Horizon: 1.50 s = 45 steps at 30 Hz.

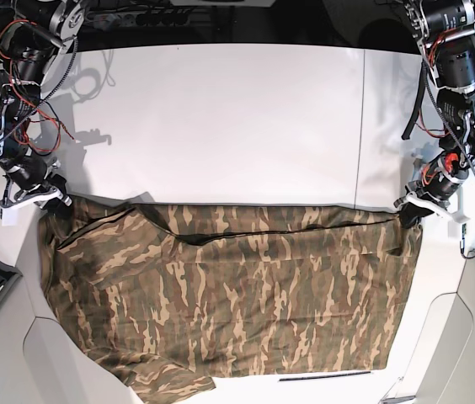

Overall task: Fold the T-shirt properly
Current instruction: 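Pull the held shoulders back toward the collar side with both grippers, then lower the shirt and open both grippers, releasing the shoulders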

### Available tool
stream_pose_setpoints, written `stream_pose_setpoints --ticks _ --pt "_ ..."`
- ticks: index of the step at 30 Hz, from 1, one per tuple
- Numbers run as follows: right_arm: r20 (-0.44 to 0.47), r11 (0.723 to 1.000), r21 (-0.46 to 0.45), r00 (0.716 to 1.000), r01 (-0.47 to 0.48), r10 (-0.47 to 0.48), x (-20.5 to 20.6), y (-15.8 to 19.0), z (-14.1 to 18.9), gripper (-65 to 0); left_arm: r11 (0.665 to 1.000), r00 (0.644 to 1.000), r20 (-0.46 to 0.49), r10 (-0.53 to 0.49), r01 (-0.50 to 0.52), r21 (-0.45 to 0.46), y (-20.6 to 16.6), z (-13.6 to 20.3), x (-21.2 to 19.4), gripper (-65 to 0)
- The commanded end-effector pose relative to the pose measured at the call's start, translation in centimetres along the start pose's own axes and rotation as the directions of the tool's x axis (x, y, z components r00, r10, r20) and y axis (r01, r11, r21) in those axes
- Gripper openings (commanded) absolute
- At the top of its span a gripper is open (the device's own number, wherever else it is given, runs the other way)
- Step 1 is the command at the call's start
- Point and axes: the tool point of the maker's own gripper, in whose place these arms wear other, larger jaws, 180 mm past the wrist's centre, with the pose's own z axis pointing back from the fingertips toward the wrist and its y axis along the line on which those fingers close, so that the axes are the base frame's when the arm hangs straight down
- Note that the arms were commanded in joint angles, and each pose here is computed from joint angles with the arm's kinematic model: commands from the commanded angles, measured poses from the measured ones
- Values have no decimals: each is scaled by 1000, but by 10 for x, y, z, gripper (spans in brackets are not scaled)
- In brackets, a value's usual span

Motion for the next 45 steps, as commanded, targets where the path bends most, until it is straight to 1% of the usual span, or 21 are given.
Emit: stream_pose_setpoints --ticks 1,4,8,11,16,22,24,29,34,38,42,45 --pt "33 999 21 999 -34 34 20 7 3 -650 999 998 57 -36 38 -25 -6 3 25 -650" --pt "-1 998 22 999 -53 53 17 10 8 -650 996 995 64 -75 77 -33 -13 9 32 -650" --pt "6 996 18 996 -88 88 15 11 24 -650 987 985 77 -154 157 -41 -27 25 39 -650" --pt "-1 993 10 993 -118 118 10 11 37 -650 983 980 86 -181 183 -16 -29 37 43 -650" --pt "-17 986 1 985 -169 169 -5 13 64 -650 974 972 59 -226 227 2 -31 58 32 -650" --pt "-69 979 19 977 -201 202 -23 20 89 -650 958 957 55 -285 284 27 -33 95 25 -650" --pt "-85 977 18 973 -214 215 -29 21 96 -650 957 957 41 -289 287 31 -32 109 20 -650" --pt "-116 972 17 965 -233 234 -44 23 113 -650 952 955 21 -297 294 89 -15 139 12 -650" --pt "-165 976 21 962 -219 219 -65 20 126 -650 962 969 -13 -247 247 116 1 163 0 -650" --pt "-177 981 20 965 -193 194 -75 16 137 -650 965 974 -46 -222 226 135 11 175 -11 -650" --pt "-185 985 9 968 -170 169 -79 11 150 -650 968 974 -75 -215 223 115 10 181 -24 -650" --pt "-204 990 9 969 -143 142 -84 8 158 -650 970 974 -101 -204 215 116 12 186 -35 -650"
